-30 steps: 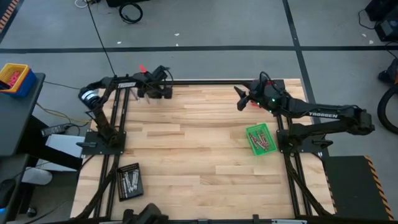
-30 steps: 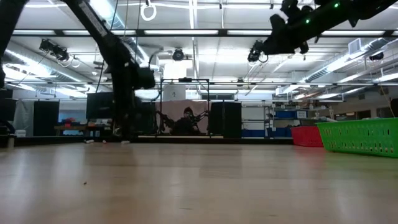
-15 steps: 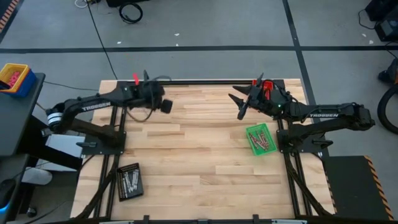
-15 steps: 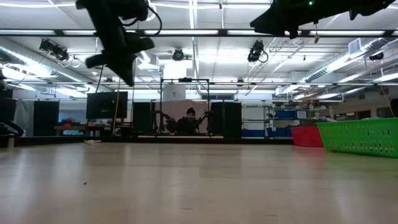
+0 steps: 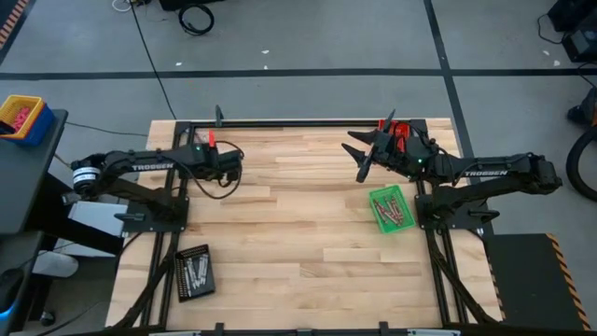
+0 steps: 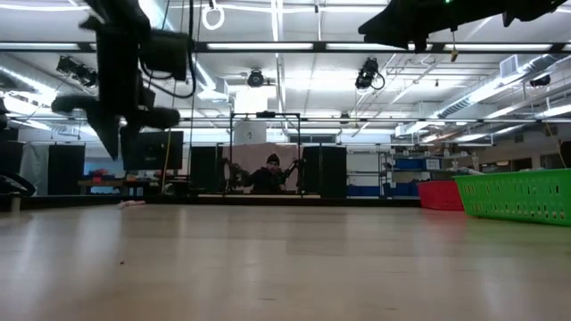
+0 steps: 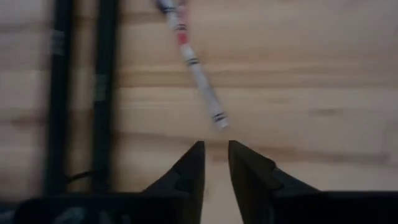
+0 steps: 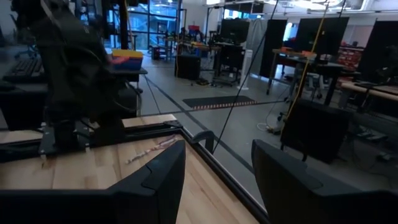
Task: Sort crayons
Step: Put the white crayon into the black bin
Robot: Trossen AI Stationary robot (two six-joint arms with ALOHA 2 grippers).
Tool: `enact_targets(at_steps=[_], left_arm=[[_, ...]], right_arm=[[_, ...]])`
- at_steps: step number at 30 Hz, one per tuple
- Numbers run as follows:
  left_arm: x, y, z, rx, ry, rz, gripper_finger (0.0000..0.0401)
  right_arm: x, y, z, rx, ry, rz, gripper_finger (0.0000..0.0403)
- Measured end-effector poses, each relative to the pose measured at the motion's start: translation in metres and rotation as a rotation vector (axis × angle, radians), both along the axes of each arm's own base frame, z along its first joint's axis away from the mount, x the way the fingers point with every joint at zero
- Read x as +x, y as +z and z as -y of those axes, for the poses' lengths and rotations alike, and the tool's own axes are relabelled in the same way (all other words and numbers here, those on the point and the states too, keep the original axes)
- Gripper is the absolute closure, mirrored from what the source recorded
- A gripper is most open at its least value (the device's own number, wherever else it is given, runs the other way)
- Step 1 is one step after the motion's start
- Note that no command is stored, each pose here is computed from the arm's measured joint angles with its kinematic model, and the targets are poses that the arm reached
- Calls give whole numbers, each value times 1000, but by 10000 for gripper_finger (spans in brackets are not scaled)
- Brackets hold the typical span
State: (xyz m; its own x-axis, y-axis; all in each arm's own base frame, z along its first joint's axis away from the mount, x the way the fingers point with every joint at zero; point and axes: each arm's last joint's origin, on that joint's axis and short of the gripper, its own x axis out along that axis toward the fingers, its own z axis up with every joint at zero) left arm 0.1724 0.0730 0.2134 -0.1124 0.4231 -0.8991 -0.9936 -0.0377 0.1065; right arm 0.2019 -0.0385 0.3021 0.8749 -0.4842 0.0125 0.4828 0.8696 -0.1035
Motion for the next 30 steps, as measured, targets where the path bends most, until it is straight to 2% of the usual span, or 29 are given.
enact_targets(at_steps=[4, 7, 14, 20, 25, 30], left_arm=[[5, -29, -13, 105, 19, 148, 278], [-1, -46, -17, 147, 53, 173, 262], [-23, -79, -7, 273, 215, 148, 259], [-20, -87, -1, 413, 193, 224, 259], [-19, -92, 0, 426, 211, 232, 259], [-16, -109, -1, 420, 265, 192, 259]], right_arm=[[0, 1, 0, -2, 0, 15, 214], [0, 1, 0, -3, 0, 14, 214], [0, 1, 0, -18, -1, 5, 214], [0, 1, 0, -18, -5, 5, 214], [0, 1, 0, -15, -4, 6, 214], [0, 1, 0, -15, -5, 6, 214]])
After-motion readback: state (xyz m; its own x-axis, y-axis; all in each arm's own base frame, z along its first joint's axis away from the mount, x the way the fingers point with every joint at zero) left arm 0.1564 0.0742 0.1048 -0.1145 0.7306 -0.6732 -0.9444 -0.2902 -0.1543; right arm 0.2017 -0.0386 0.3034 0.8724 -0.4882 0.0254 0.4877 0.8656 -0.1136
